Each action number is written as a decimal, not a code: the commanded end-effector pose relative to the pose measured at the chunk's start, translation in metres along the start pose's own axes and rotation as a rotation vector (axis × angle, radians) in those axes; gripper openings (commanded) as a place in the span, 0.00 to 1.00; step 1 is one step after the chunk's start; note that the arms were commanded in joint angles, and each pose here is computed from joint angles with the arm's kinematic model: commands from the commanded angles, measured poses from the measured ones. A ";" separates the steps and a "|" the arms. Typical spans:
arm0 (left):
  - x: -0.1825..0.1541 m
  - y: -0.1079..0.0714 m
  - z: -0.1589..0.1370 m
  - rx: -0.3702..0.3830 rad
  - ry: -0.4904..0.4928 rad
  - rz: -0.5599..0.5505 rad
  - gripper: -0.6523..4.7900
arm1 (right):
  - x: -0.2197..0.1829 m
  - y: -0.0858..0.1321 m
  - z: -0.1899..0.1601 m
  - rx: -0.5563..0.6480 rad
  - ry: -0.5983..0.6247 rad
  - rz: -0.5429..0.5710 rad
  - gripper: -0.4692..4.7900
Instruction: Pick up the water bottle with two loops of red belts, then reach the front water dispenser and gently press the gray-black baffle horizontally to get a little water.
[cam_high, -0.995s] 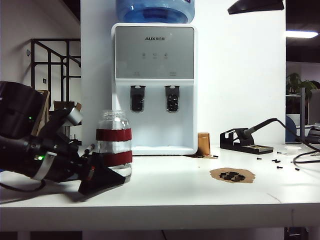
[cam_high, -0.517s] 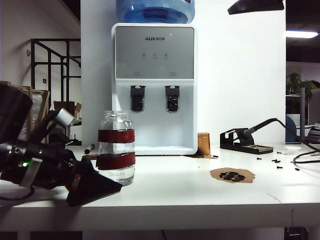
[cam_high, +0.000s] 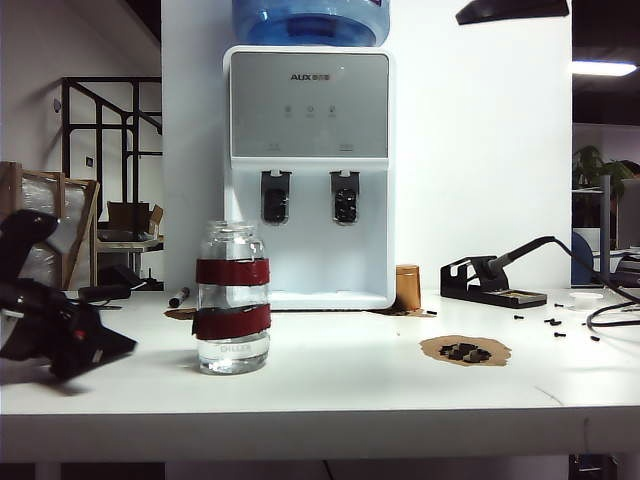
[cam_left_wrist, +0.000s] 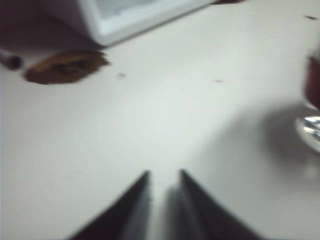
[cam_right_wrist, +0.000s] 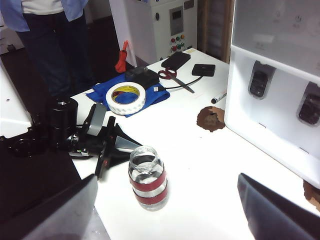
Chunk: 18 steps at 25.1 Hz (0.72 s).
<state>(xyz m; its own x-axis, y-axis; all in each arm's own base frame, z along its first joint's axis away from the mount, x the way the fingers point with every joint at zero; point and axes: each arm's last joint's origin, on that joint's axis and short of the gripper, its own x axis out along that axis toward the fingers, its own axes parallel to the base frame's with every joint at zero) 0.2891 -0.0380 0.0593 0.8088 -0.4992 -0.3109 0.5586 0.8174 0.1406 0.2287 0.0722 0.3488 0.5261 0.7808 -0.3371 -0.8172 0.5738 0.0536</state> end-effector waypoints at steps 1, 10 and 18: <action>-0.003 0.007 0.014 0.005 -0.047 0.135 0.14 | -0.006 0.004 0.005 -0.026 -0.026 -0.003 1.00; -0.034 0.014 0.062 -0.161 -0.180 0.515 0.11 | -0.013 0.009 0.008 -0.047 -0.038 -0.020 0.26; -0.091 0.003 0.098 -0.150 -0.299 0.666 0.11 | -0.024 0.012 0.008 -0.048 0.000 -0.194 0.08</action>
<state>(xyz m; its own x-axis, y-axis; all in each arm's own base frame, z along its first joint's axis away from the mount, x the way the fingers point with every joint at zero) 0.2440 -0.0198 0.1761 0.9950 0.0636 0.0776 -0.0692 0.9950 0.0725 0.2113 0.0649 0.3596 0.6303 0.6923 -0.3514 -0.7448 0.6670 -0.0218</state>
